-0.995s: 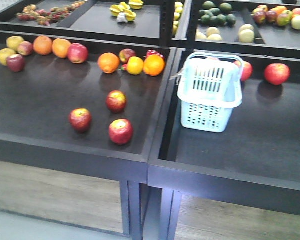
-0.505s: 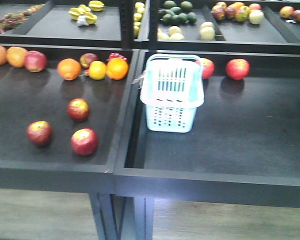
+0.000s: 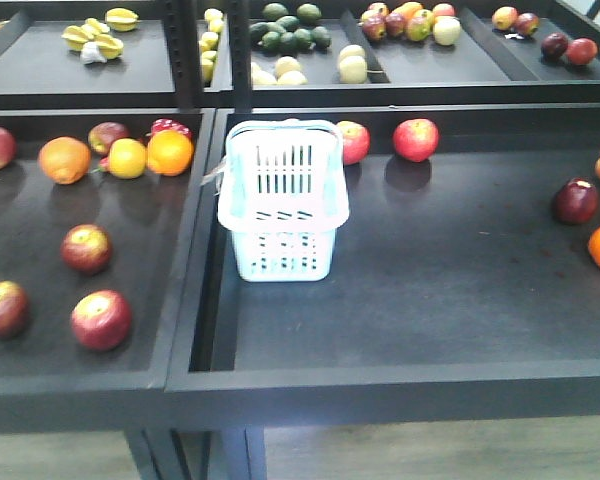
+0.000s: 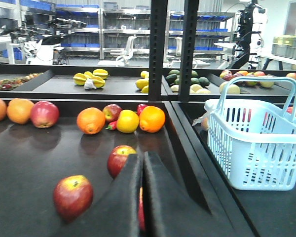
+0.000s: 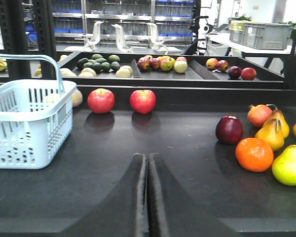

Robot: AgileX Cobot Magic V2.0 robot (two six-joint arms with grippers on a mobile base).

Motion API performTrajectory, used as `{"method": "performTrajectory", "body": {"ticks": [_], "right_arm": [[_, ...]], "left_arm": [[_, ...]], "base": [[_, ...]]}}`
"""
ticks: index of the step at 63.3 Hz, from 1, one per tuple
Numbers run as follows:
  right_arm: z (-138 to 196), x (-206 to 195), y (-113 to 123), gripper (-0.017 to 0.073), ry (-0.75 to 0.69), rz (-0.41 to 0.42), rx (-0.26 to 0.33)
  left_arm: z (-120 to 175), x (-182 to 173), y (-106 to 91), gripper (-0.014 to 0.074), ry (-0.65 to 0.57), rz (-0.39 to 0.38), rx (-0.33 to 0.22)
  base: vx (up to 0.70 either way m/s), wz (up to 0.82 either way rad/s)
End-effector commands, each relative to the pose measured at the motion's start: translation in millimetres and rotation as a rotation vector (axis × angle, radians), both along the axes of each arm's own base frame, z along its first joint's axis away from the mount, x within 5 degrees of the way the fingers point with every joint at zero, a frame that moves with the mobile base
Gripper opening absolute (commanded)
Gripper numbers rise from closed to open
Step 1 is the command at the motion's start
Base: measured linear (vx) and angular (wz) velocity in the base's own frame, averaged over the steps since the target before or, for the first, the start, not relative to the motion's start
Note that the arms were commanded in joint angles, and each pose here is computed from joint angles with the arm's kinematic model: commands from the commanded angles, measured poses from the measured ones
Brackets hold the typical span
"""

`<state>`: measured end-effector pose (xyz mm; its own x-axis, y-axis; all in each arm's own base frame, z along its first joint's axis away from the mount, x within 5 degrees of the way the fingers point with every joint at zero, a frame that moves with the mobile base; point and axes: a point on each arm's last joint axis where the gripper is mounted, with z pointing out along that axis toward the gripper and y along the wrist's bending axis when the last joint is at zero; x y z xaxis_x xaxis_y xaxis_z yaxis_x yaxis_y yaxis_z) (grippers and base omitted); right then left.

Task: Pick three apples into basket with both arms
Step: 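Stop the base in front of the light-blue basket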

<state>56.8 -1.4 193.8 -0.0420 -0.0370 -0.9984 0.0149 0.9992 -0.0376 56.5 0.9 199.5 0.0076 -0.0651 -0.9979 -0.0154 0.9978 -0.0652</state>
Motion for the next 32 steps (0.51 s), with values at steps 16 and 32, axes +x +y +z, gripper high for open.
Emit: {"method": "performTrajectory", "body": {"ticks": [16,32], "right_arm": [[2.4,-0.3,0.4,-0.0005,-0.067,0.003,-0.016],[2.3,-0.3,0.4,-0.0005,-0.066,0.003,-0.016]], "left_arm": [[-0.8,-0.3,0.1,-0.0006,-0.061,0.002,-0.007],[-0.8,-0.3,0.1,-0.0006,-0.061,0.002,-0.007]], "base": [[0.13,-0.06],[0.14,0.04]]}}
